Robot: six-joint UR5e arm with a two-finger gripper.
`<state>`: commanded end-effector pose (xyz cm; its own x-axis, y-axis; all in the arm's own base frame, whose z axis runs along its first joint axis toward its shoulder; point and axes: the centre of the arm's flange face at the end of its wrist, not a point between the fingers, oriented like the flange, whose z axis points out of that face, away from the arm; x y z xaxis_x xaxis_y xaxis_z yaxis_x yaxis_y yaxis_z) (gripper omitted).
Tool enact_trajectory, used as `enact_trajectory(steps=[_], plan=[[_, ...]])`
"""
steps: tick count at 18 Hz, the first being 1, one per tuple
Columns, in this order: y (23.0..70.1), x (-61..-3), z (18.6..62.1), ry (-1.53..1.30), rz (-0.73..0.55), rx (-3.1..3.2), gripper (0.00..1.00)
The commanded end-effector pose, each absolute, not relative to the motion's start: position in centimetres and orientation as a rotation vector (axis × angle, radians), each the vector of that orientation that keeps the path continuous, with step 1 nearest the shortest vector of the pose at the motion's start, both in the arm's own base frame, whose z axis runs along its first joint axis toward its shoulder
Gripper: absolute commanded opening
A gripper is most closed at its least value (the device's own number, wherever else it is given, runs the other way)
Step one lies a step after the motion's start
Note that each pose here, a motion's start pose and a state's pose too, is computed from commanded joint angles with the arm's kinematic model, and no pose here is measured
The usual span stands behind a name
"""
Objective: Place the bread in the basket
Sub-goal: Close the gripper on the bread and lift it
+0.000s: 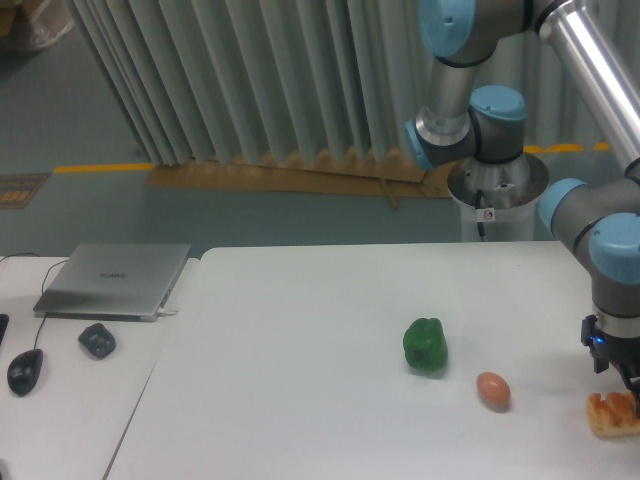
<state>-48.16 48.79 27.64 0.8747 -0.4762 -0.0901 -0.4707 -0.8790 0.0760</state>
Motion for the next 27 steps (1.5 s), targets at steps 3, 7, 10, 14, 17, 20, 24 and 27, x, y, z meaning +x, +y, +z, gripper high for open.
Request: enact_trajectory(steps=[3, 7, 10, 14, 17, 20, 24, 27], plan=[[49.4, -49.0, 27.7, -0.755, -0.206, 2.996, 1.00], [49.7, -49.3, 27.1, -0.757, -0.217, 2.998, 1.00], [49.8, -49.1, 26.3, -0.749, -0.215, 2.962, 1.00], [50.1, -48.6, 25.5, -0.692, -0.212, 2.946, 0.70], [50.3, -48.1, 25.5, -0.625, -0.207, 2.965, 0.32], [50.4, -48.0, 25.7, -0.629, -0.209, 2.970, 0.26], [50.0, -47.8, 27.4, -0.623, -0.229, 2.983, 0.26], [48.8, -47.0, 29.6, -0.601, -0.153, 2.999, 0.27]])
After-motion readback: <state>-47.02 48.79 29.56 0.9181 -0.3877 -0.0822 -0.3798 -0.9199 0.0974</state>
